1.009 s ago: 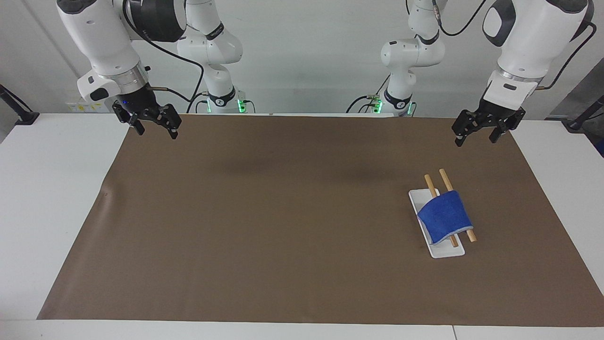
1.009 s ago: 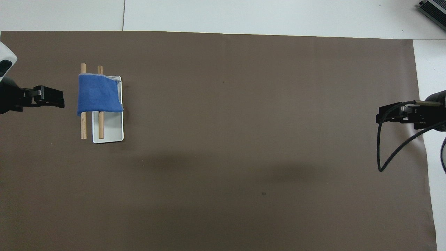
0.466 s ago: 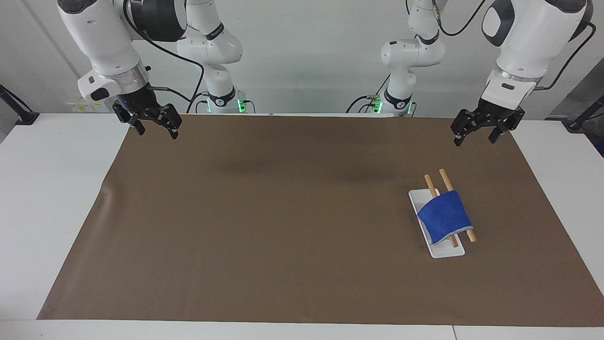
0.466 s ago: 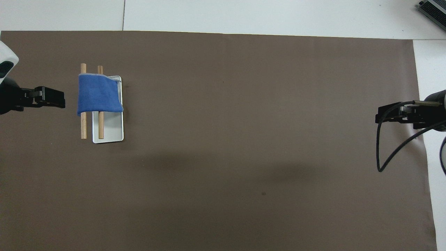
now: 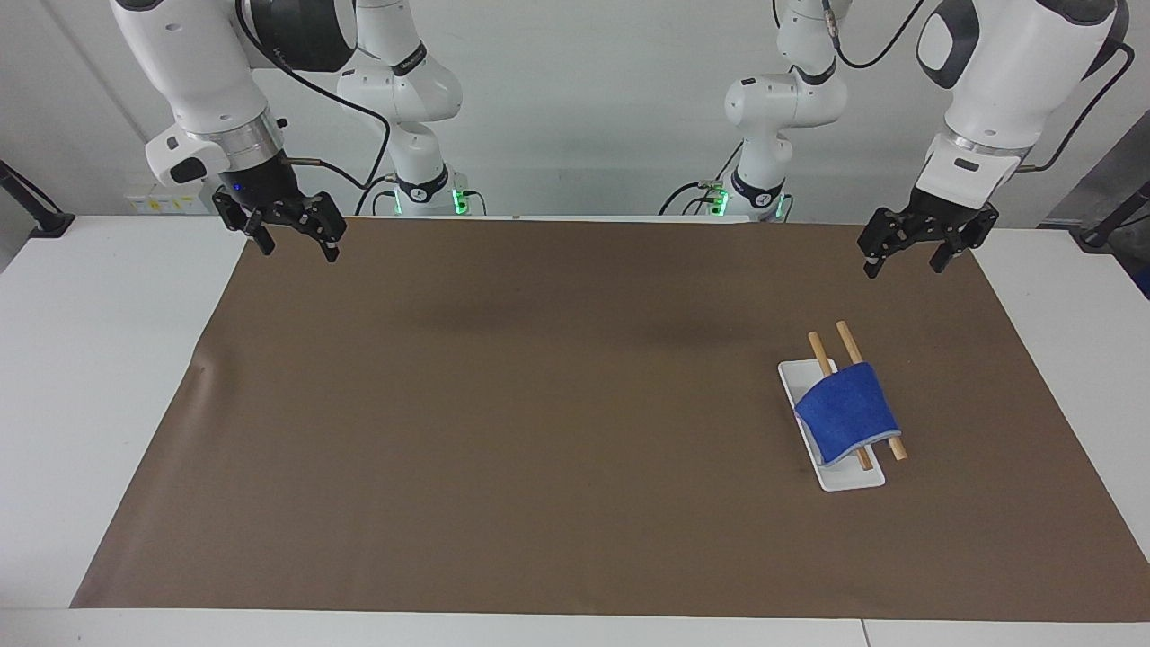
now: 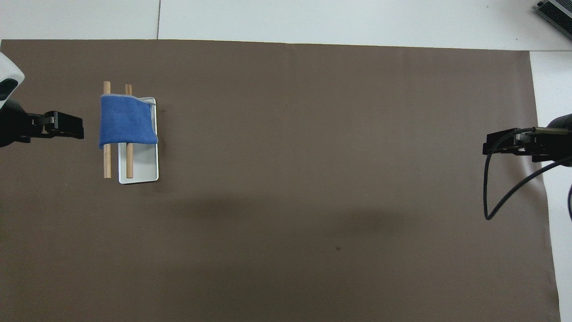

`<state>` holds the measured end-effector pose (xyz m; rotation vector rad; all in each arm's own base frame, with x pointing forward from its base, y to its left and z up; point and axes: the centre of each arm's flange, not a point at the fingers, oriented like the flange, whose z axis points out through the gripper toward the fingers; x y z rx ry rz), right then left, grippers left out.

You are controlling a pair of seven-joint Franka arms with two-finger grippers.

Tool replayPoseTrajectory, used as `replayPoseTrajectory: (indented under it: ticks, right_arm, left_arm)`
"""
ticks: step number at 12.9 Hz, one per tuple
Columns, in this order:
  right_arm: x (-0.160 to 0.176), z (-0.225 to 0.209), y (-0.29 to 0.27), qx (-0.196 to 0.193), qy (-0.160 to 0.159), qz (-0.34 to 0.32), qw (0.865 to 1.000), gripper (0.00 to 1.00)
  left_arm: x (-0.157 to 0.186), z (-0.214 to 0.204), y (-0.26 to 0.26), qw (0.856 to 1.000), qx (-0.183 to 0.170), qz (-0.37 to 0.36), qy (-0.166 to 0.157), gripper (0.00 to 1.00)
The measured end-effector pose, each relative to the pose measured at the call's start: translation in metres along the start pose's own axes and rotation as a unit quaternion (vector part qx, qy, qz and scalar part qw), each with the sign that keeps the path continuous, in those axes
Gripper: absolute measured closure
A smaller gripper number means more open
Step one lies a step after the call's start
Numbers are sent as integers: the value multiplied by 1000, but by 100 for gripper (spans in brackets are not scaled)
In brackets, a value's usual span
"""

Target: Right arm passes towel to left arm to hang

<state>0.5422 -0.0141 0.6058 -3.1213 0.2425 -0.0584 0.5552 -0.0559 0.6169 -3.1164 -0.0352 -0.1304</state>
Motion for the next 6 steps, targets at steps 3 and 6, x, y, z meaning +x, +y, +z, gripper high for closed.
replayPoseTrajectory:
  ticks: [3,6]
  right_arm:
    - [0,-1,0,-1,-1,-3,1000,0]
    - [-5,0,1,-20,-20,-23,999,0]
  left_arm:
    - [0,0,0,1000,0,0,0,0]
    - [0,0,0,1000,0,0,0,0]
